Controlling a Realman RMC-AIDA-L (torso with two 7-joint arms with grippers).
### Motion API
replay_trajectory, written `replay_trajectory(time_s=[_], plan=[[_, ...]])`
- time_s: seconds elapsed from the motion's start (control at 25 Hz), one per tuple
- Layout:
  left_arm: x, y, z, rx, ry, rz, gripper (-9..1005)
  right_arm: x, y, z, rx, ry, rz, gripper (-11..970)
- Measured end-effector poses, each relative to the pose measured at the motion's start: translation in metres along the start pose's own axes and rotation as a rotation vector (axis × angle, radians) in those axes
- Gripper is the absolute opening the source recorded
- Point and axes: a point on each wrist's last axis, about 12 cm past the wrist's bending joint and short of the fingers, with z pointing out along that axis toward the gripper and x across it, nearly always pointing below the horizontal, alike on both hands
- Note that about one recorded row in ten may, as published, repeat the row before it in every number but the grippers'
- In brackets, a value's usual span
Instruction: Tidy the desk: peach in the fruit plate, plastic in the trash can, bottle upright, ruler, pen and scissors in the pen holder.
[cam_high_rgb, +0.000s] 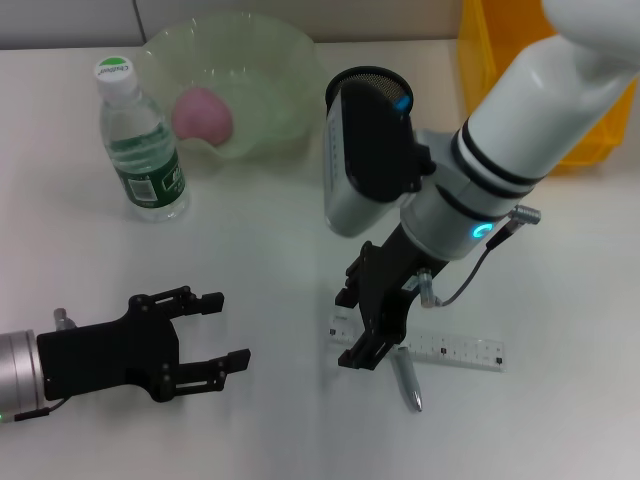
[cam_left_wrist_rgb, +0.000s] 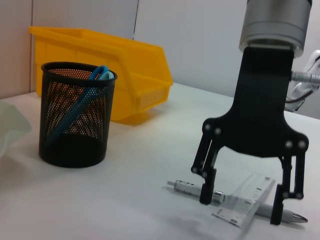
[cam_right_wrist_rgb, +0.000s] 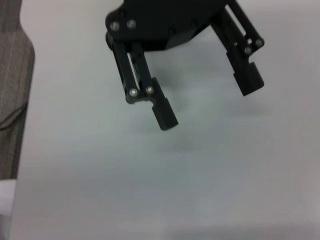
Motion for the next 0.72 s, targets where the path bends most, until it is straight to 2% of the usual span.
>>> replay_trajectory(time_s=[0.6,0.72], plan=[[0.0016,-0.0020,0.0010,-0.006,-0.007,-0.009,797,-0.0002,0.0022,0.0092,0.023,0.024,-0.017,652],[0.0016,-0.0019,0.0010,-0.007,-0.008,-0.009,797,-0.0011,0.0021,0.0087,0.026,0.021,-0.019,546]])
